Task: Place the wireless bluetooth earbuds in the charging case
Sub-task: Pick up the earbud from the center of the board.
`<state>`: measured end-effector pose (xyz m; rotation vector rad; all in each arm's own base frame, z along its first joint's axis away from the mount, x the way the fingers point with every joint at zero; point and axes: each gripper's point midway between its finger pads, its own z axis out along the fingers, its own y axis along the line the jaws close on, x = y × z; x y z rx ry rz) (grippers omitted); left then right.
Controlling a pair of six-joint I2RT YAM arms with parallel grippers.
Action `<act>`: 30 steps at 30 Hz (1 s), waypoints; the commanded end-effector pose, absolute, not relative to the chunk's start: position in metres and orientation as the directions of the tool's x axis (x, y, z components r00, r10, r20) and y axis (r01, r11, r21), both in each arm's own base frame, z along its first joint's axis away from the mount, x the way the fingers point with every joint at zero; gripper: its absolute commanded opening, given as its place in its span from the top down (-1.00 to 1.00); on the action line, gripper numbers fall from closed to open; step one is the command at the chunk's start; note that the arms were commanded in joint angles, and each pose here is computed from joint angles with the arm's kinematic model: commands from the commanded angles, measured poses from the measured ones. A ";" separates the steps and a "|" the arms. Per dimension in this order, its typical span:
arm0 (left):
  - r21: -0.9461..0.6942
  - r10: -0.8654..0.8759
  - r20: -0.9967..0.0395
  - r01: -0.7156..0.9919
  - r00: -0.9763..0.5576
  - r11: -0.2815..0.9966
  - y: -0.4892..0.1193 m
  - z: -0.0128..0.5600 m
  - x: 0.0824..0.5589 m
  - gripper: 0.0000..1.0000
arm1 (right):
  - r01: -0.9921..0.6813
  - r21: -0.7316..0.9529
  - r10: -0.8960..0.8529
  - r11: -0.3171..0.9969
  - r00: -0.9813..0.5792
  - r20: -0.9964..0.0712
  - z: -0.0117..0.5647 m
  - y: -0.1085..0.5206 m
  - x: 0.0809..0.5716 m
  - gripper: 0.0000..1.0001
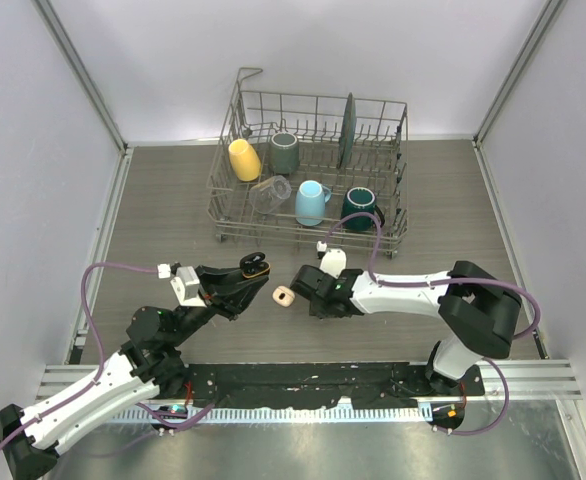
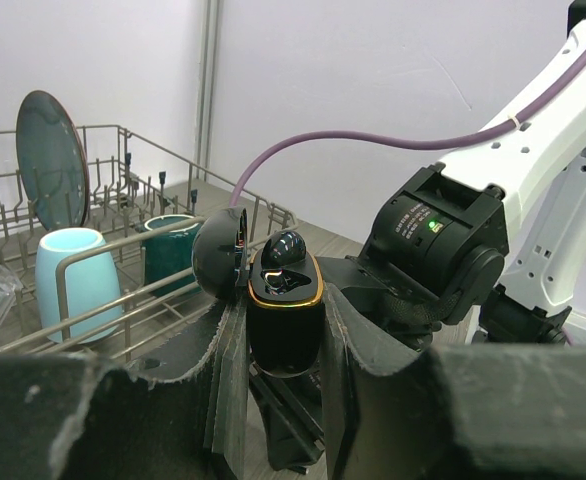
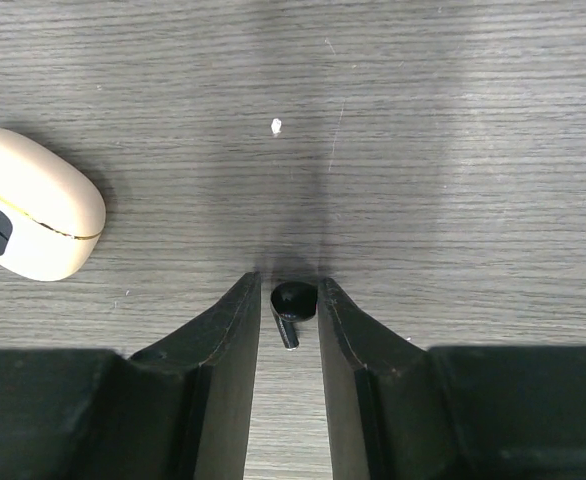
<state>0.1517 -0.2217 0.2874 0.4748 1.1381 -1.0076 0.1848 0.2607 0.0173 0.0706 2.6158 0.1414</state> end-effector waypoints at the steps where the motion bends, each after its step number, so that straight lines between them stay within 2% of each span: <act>1: -0.163 -0.447 -0.890 0.847 0.096 0.506 -0.218 0.299 0.152 1.00 | 0.020 0.061 0.048 0.998 -0.868 -0.494 0.009 0.256 0.186 0.30; 11: -0.160 -0.442 -0.892 0.849 0.094 0.503 -0.220 0.298 0.152 1.00 | 0.038 0.044 0.055 0.998 -0.868 -0.494 0.007 0.252 0.186 0.34; 19: -0.162 -0.443 -0.892 0.848 0.093 0.505 -0.219 0.298 0.153 1.00 | 0.046 0.048 0.064 0.998 -0.861 -0.504 0.014 0.251 0.188 0.54; 21: -0.164 -0.444 -0.891 0.846 0.093 0.507 -0.219 0.298 0.153 1.00 | 0.050 0.062 0.076 0.997 -0.853 -0.517 0.020 0.252 0.190 0.70; 22: -0.164 -0.444 -0.891 0.846 0.093 0.508 -0.219 0.297 0.153 1.00 | 0.052 0.088 0.090 0.995 -0.844 -0.529 0.029 0.254 0.192 0.73; 24: -0.166 -0.445 -0.890 0.841 0.097 0.515 -0.218 0.298 0.155 1.00 | 0.053 0.110 0.106 0.993 -0.824 -0.556 0.040 0.254 0.196 0.98; 29: -0.177 -0.450 -0.888 0.829 0.098 0.531 -0.216 0.297 0.158 1.00 | 0.068 0.274 0.237 0.959 -0.720 -0.653 0.099 0.259 0.206 0.99; 30: -0.179 -0.451 -0.887 0.825 0.101 0.537 -0.215 0.297 0.160 1.00 | 0.081 0.287 0.267 0.954 -0.664 -0.699 0.112 0.254 0.212 0.99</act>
